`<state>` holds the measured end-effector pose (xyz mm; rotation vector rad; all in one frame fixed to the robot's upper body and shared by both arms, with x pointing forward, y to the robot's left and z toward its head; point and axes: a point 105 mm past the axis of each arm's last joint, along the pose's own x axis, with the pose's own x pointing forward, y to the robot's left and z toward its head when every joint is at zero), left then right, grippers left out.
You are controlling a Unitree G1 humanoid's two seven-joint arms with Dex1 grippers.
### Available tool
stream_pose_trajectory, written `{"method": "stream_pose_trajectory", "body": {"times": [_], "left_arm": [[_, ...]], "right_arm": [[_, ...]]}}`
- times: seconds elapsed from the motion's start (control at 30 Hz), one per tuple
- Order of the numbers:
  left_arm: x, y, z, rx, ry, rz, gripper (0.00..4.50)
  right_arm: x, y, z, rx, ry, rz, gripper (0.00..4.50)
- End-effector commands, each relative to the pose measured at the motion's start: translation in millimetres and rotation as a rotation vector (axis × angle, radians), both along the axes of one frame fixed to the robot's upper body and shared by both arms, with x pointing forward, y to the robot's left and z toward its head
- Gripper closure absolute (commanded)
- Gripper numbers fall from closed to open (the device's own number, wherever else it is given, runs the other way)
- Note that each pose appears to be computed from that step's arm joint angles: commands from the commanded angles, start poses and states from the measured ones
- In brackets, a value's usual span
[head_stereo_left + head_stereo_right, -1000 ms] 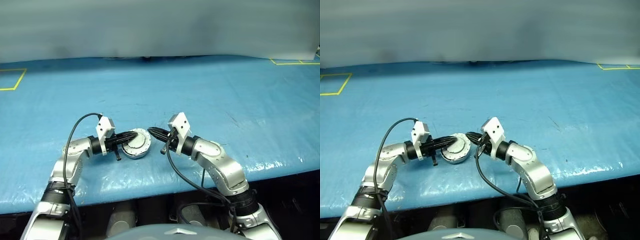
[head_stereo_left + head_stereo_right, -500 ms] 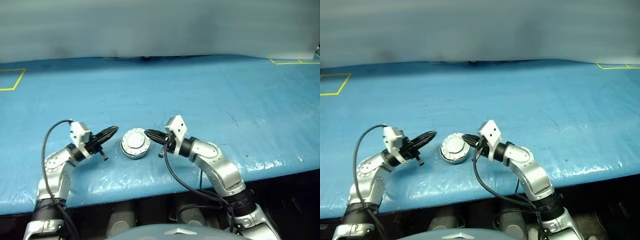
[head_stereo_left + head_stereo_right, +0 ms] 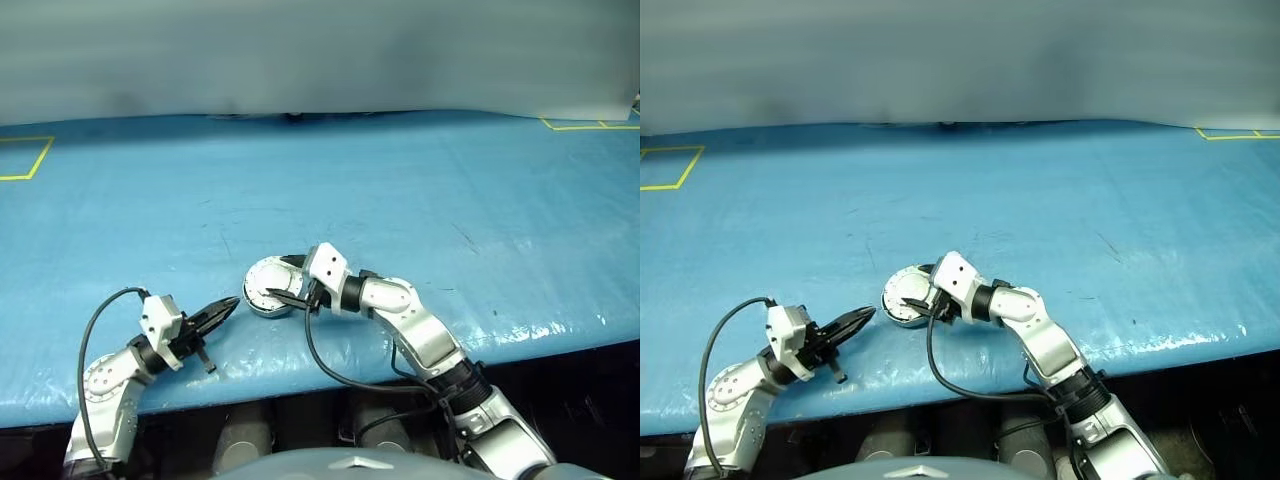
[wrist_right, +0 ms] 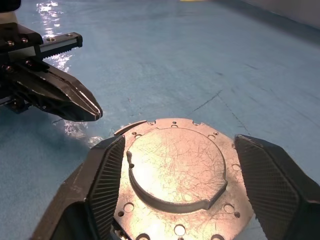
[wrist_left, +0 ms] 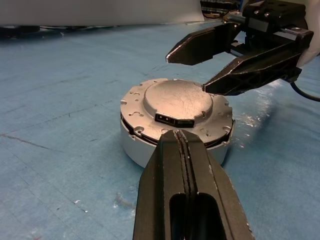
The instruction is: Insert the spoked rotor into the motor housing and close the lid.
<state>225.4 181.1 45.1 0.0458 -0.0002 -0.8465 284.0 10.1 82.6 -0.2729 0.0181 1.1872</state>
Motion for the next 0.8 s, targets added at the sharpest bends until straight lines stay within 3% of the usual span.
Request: {"method": "stream_pose_trajectory", "body": {"times": [0.03, 0.63, 0.73, 0.8], "left_arm": [[0, -4, 3, -0.008, -0.024, -0.002, 4.50], [-8, -2, -4, 0.016, -0.014, 0.000, 4.50], [-10, -2, -6, 0.020, -0.016, 0.006, 4.50], [-11, -3, -8, 0.020, -0.012, 0.005, 4.50]], "right_arm": [[1, 5, 9, 0.012, -0.045, 0.019, 0.01], [8, 10, -10, 0.011, 0.031, -0.012, 0.01], [8, 10, -11, 0.005, 0.029, -0.015, 0.60], [7, 11, -8, 0.015, 0.031, -0.012, 1.24]]}}
